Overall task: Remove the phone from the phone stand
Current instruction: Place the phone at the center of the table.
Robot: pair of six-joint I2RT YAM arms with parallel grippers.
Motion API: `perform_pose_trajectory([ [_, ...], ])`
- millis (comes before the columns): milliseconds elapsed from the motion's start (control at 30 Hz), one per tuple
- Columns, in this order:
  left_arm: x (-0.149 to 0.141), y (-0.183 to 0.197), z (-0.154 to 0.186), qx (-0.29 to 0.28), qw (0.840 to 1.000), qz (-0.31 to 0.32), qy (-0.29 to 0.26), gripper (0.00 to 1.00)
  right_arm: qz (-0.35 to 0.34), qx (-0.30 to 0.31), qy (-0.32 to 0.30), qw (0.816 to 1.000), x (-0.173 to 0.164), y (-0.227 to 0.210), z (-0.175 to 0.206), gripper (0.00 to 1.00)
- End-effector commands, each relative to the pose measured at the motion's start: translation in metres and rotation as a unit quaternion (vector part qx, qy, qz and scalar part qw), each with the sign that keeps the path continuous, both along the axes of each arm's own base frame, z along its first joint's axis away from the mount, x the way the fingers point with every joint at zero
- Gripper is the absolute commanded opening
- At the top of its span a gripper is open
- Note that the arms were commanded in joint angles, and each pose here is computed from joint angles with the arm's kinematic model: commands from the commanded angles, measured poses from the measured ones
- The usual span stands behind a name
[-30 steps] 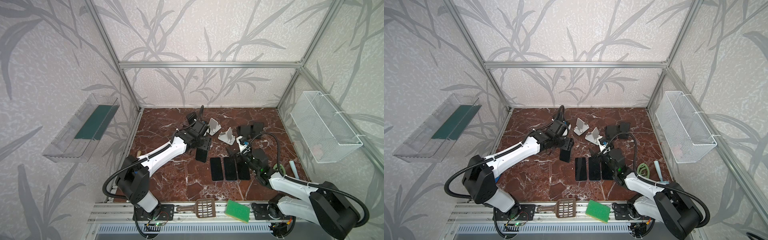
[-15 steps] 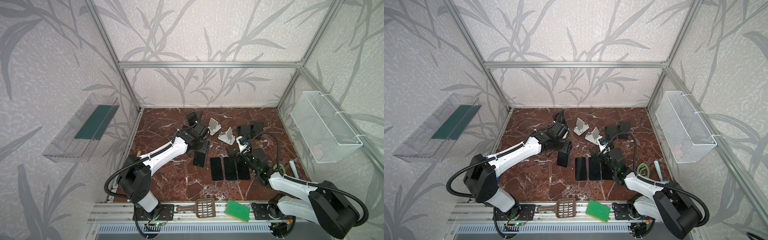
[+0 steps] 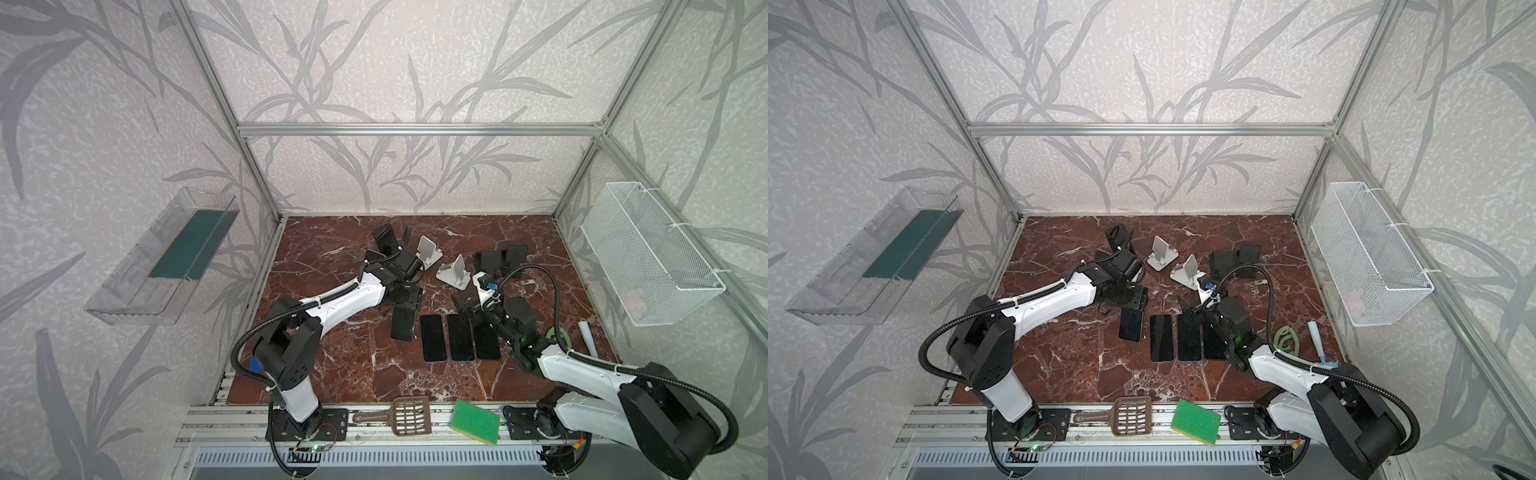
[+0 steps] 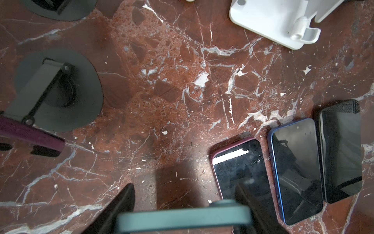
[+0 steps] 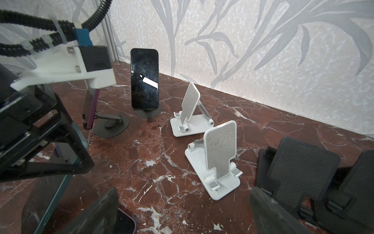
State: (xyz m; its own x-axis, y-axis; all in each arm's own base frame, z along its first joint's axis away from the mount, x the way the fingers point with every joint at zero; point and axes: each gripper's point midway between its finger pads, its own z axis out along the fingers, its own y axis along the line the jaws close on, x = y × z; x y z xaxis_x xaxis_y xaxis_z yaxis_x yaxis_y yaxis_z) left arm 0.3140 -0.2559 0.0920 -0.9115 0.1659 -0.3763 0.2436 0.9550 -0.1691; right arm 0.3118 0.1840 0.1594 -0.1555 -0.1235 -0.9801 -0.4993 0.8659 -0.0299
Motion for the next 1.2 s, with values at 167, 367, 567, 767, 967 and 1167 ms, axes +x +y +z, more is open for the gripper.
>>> perform_pose_trajectory([
  [167,-0.008,0.006,-0.028,0.019,0.999,0.027,0.023,0.34,0.0,0.017,-0.012,1.0,-0.001,0.001,0.011,0.99],
  [367,-0.012,0.007,-0.043,0.026,0.999,0.031,0.035,0.35,0.005,0.021,-0.012,1.0,-0.002,0.002,0.011,0.99],
  [567,-0.023,0.011,-0.06,0.039,0.997,0.035,0.06,0.37,0.008,0.025,-0.009,1.0,-0.003,0.004,0.01,0.99],
  [767,-0.026,0.014,-0.071,0.054,0.995,0.038,0.072,0.39,0.008,0.029,-0.011,0.999,-0.004,0.003,0.012,0.99],
  [967,-0.025,0.014,-0.081,0.07,0.993,0.034,0.088,0.4,0.007,0.031,-0.014,0.999,-0.006,0.001,0.014,0.99],
  [1167,-0.026,0.01,-0.086,0.076,0.991,0.028,0.103,0.41,0.008,0.037,-0.013,0.999,-0.008,0.001,0.015,0.99],
])
